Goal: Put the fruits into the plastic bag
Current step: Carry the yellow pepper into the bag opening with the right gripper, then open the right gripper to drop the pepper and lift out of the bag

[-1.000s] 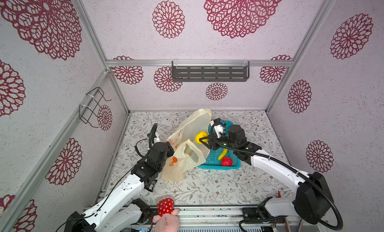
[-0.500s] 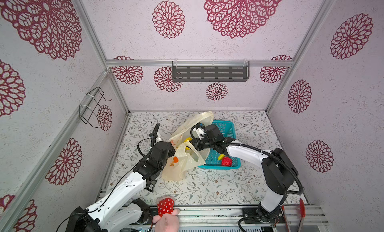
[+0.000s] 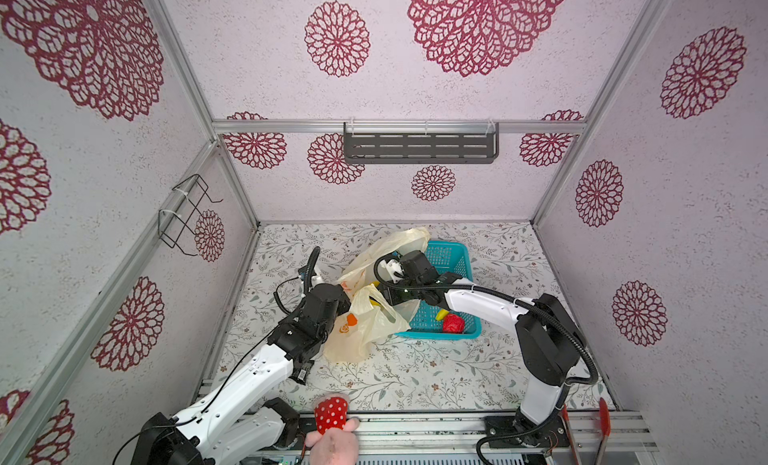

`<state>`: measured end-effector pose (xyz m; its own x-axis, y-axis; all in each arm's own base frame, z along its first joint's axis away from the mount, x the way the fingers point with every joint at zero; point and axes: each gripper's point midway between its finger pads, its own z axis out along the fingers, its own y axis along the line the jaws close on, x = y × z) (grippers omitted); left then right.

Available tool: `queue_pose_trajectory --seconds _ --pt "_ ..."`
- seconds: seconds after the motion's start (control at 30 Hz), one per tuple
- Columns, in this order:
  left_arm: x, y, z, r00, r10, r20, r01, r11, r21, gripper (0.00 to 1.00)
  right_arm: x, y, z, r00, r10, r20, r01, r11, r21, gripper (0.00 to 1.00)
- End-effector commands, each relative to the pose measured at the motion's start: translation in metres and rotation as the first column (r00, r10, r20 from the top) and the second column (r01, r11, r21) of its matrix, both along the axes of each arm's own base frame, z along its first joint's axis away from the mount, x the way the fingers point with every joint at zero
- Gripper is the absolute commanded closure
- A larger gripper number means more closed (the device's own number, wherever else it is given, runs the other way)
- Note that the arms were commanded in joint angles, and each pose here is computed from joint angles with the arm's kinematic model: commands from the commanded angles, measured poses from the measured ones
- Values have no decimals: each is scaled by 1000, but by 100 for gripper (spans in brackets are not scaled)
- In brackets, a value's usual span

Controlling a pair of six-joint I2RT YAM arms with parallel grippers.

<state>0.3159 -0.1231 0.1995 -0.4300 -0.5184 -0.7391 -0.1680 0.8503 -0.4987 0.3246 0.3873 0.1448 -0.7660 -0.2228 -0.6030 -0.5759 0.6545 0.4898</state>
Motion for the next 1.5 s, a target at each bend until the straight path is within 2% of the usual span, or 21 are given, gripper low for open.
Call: queue_pose_trajectory --seconds 0.0,0.2,0.4,0.5,0.83,1.1,1.2,1.27,1.37,1.47 --pt "-1 5 14 999 37 29 -37 999 -24 100 4 -12 -12 1000 -30 -9 29 997 -76 51" --pt "-1 9 17 998 59 38 -58 998 -23 100 5 -11 -1 1000 -30 6 30 997 -68 48" --pt "-4 7 12 998 51 24 -50 998 -30 100 3 -12 8 1000 -19 25 20 998 -55 30" --pt "-4 8 12 998 53 24 -53 998 -26 100 5 -13 23 998 -30 64 32 999 -26 26" --pt "-3 8 12 998 58 26 -58 998 -19 100 5 -21 81 976 -71 207 54 995 87 21" --pt "-3 9 6 998 67 21 -66 998 -20 100 -3 -40 125 934 -130 332 75 982 172 20" --pt "-3 10 6 997 70 22 -70 997 -17 100 5 -64 136 892 -241 383 187 967 173 20" --pt "-3 11 5 997 71 22 -71 997 -16 100 13 -92 142 833 -366 416 320 931 177 19" --pt "-3 10 3 997 71 18 -71 997 -16 100 19 -139 150 708 -541 453 505 837 210 18" --pt "-3 11 2 997 73 15 -72 997 -17 100 16 -189 151 549 -703 452 658 697 283 18"
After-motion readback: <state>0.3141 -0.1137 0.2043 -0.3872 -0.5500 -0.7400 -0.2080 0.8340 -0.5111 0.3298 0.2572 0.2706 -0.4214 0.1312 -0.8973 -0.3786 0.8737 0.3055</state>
